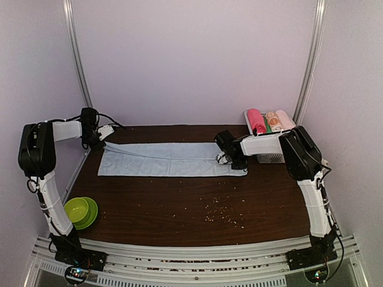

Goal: Roll the towels

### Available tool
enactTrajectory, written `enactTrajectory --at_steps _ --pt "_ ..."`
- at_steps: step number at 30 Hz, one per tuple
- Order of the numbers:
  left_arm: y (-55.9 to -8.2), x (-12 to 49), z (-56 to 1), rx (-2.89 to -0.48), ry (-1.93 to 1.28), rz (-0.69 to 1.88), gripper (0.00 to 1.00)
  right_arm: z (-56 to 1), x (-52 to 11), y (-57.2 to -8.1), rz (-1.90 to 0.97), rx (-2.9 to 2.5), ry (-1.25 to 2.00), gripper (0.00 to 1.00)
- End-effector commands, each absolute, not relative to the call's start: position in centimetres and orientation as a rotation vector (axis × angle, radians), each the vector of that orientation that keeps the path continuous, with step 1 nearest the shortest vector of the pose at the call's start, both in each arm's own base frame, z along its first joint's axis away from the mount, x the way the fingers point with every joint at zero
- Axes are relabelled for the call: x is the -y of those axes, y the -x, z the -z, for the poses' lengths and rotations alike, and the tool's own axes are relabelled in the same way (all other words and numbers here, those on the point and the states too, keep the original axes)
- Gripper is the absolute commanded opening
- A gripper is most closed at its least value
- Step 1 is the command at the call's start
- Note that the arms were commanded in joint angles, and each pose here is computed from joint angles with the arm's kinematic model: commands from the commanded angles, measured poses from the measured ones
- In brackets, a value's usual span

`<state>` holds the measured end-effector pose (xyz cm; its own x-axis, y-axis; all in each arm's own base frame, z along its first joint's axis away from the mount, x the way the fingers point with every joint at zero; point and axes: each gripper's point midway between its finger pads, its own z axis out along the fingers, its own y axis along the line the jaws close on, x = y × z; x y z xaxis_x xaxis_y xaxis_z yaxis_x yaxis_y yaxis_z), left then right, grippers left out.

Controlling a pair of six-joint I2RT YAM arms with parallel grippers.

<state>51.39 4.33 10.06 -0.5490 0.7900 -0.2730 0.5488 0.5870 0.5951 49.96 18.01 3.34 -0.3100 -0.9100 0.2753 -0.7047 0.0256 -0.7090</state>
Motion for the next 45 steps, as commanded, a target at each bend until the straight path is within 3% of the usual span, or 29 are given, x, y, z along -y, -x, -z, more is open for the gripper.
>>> enactTrajectory --at_steps 1,17,20,24,31,45 --pt "-52.1 -4.6 -10.2 -2.294 -1.034 -0.603 0.00 -3.7 -18.4 -50.6 1.147 -2.035 1.631 0.00" --pt "-52.4 -4.3 -11.4 -2.280 -1.022 -0.584 0.00 -6.8 -19.2 -50.2 1.043 -2.048 1.593 0.00" --pt "-52.4 -4.3 -11.4 -2.282 -1.022 -0.585 0.00 -7.0 -19.3 -50.0 1.022 -2.063 1.607 0.22" --pt "-52.3 -4.4 -11.3 -2.285 -1.025 -0.586 0.00 -7.3 -19.3 -50.1 1.009 -2.071 1.605 0.31" --pt "-52.4 -4.3 -11.3 -2.288 -1.024 -0.583 0.00 -6.9 -18.9 -51.0 1.074 -2.067 1.600 0.37" --pt "-52.3 -4.3 -11.1 -2.293 -1.029 -0.581 0.00 -5.1 -18.8 -51.2 1.115 -2.087 1.654 0.38"
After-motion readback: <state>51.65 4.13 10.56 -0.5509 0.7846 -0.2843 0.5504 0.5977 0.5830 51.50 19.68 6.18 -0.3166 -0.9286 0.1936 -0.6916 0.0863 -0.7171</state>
